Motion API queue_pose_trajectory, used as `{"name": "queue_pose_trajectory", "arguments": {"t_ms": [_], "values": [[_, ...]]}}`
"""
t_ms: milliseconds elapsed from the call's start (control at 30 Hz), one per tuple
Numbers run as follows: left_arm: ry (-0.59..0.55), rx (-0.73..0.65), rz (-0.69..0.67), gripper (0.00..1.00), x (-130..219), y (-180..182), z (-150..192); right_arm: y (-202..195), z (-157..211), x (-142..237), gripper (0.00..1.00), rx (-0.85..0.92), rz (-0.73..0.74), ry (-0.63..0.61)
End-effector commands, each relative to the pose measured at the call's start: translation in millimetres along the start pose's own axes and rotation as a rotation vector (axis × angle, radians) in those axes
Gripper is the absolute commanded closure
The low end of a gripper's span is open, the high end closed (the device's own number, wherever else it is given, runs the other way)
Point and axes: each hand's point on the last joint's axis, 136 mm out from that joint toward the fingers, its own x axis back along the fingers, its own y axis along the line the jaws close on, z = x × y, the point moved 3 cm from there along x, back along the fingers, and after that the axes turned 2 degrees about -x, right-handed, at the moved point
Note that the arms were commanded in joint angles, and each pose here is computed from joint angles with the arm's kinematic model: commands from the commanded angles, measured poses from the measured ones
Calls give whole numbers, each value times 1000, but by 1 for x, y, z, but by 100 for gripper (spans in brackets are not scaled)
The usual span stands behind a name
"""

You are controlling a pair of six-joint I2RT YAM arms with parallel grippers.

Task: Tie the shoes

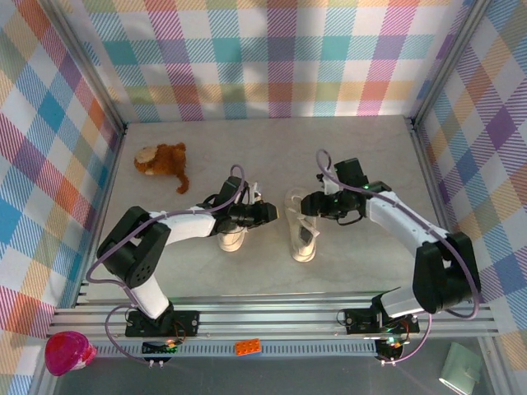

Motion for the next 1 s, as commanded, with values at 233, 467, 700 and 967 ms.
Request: {"name": "queue_pose_trajectory", "arguments": {"t_ms": [233,467,700,967], "values": [[-35,-237,-7,70,25,-40,-26,-1,17,13,57,-83,-55,-20],[17,-392,27,64,10,-77,-31,-10,29,0,65,-110,-46,6],[114,-435,12,59,-16,-86,-12,-16,36,-10,68,-129,-49,28],[173,-405,-21,56,-42,-73,5,-17,38,-16,66,-140,-53,39]]}}
